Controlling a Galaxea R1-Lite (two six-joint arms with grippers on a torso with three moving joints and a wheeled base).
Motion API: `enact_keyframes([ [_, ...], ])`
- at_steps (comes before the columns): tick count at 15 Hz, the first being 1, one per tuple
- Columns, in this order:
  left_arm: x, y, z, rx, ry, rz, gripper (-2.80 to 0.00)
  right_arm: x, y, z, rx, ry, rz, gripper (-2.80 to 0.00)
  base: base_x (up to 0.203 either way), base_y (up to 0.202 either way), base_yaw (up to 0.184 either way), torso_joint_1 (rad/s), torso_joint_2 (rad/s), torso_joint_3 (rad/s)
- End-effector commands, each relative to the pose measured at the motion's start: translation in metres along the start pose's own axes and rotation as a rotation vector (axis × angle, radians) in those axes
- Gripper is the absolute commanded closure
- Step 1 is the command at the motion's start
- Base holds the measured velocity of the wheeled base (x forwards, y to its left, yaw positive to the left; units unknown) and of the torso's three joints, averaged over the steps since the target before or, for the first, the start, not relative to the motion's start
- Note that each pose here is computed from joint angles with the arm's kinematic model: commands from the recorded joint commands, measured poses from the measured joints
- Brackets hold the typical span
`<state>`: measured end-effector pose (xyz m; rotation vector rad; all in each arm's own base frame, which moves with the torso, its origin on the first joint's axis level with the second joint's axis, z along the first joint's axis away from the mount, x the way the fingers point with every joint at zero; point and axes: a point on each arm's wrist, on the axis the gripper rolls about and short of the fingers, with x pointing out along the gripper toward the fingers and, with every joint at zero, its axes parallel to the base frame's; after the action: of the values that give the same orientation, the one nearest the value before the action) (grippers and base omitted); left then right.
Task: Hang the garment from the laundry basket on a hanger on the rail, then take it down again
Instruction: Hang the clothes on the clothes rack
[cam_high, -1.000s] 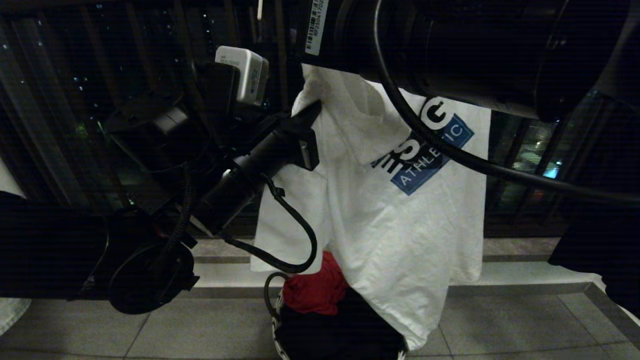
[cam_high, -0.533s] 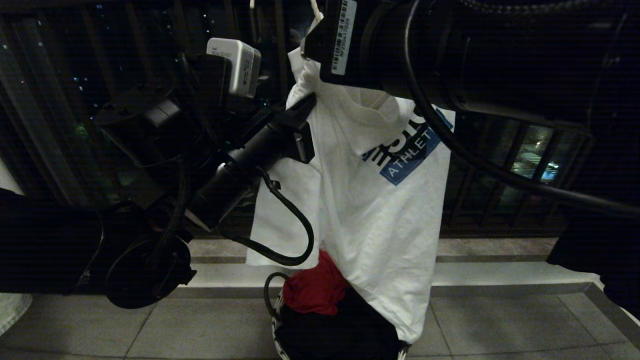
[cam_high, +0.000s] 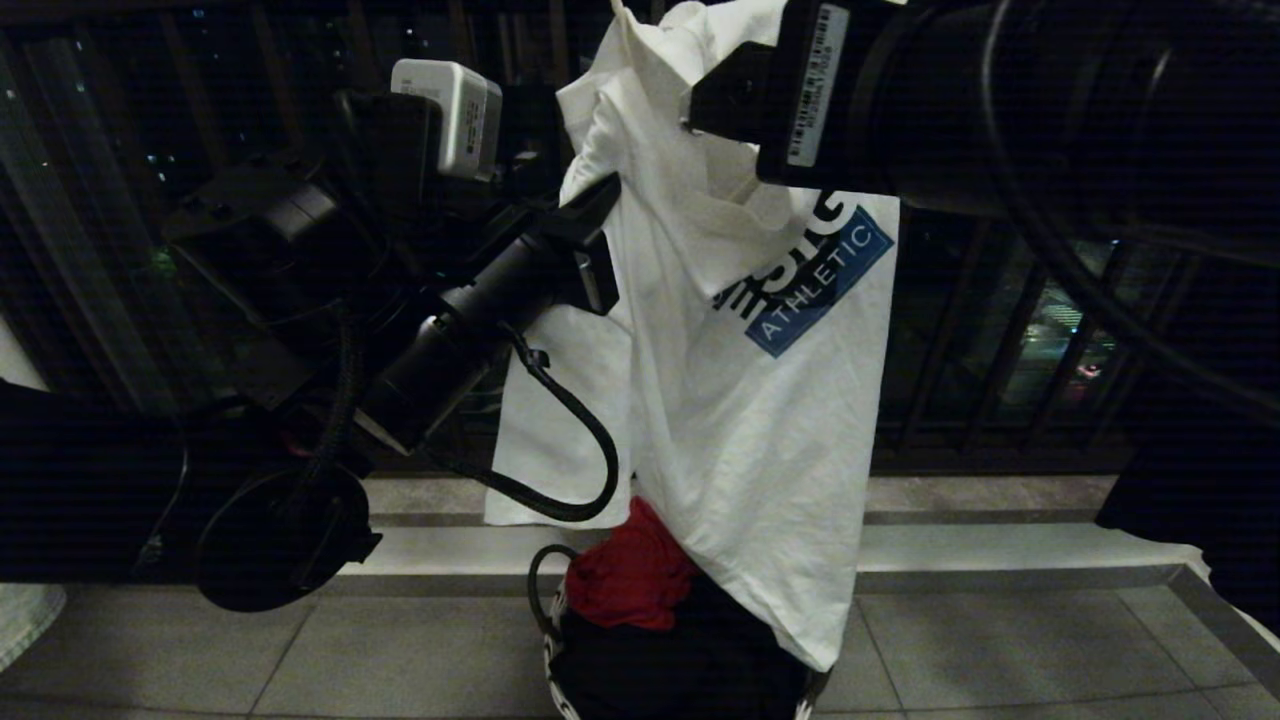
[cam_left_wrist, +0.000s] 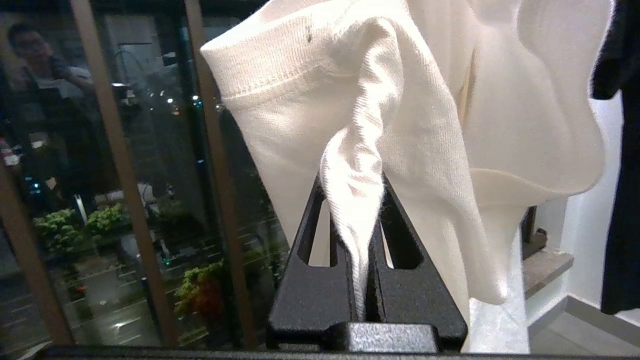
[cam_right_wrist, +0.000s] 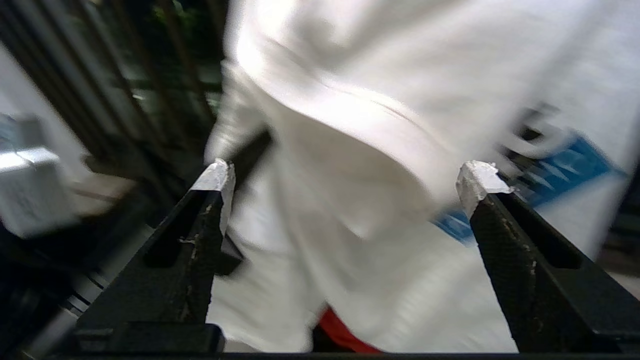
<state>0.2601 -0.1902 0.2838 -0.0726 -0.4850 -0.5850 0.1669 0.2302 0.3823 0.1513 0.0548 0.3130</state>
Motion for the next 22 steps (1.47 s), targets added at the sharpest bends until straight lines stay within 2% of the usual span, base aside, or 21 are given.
enact_keyframes([
  [1, 0.001, 0.004, 0.003, 0.003, -0.014, 0.013, 0.0, -0.023, -0.017, 0.011, 0.012, -0.016, -0.01, -2.8, 0.0, 0.0, 0.0, 0.0, 0.0, 0.0],
  [2, 0.002, 0.006, 0.003, -0.001, -0.017, 0.016, 0.0, -0.033, -0.025, 0.012, 0.006, -0.009, -0.015, -2.8, 0.0, 0.0, 0.0, 0.0, 0.0, 0.0],
  [3, 0.002, 0.008, 0.003, -0.005, -0.018, 0.021, 0.0, -0.043, -0.033, 0.012, -0.002, 0.001, -0.018, -1.93, 0.0, 0.0, 0.0, 0.0, 0.0, 0.0],
  [4, 0.002, 0.008, 0.003, -0.005, -0.02, 0.023, 0.0, -0.052, -0.041, 0.01, -0.011, 0.011, -0.021, 0.0, 0.0, 0.0, 0.0, 0.0, 0.0, 0.0],
  [6, 0.003, 0.012, 0.008, -0.008, -0.034, 0.032, 0.0, -0.067, -0.055, 0.006, -0.023, 0.023, -0.029, 0.0, 0.0, 0.0, 0.0, 0.0, 0.0, 0.0],
  [10, 0.001, 0.012, 0.013, -0.041, -0.048, 0.025, 0.0, -0.064, -0.071, 0.006, -0.031, 0.018, -0.105, 0.0, 0.0, 0.0, 0.0, 0.0, 0.0, 0.0],
  [14, 0.001, 0.012, 0.014, -0.063, -0.049, 0.022, 0.0, -0.059, -0.071, 0.005, -0.043, 0.017, -0.12, 0.0, 0.0, 0.0, 0.0, 0.0, 0.0, 0.0],
  [15, 0.0, 0.012, 0.017, -0.066, -0.054, 0.003, 0.0, -0.057, -0.07, 0.005, -0.059, 0.021, -0.122, 0.0, 0.0, 0.0, 0.0, 0.0, 0.0, 0.0],
  [17, -0.006, 0.011, 0.02, -0.109, -0.047, -0.064, 0.0, -0.056, -0.074, 0.006, -0.078, 0.021, -0.141, 0.0, 0.0, 0.0, 0.0, 0.0, 0.0, 0.0],
  [19, -0.011, 0.013, 0.014, -0.12, -0.018, -0.128, 0.0, -0.056, -0.086, 0.012, -0.084, 0.002, -0.193, 0.0, 0.0, 0.0, 0.0, 0.0, 0.0, 0.0],
  [22, -0.011, 0.014, 0.009, -0.119, -0.002, -0.146, 0.0, -0.059, -0.089, 0.015, -0.105, 0.018, -0.2, 0.0, 0.0, 0.0, 0.0, 0.0, 0.0, 0.0],
])
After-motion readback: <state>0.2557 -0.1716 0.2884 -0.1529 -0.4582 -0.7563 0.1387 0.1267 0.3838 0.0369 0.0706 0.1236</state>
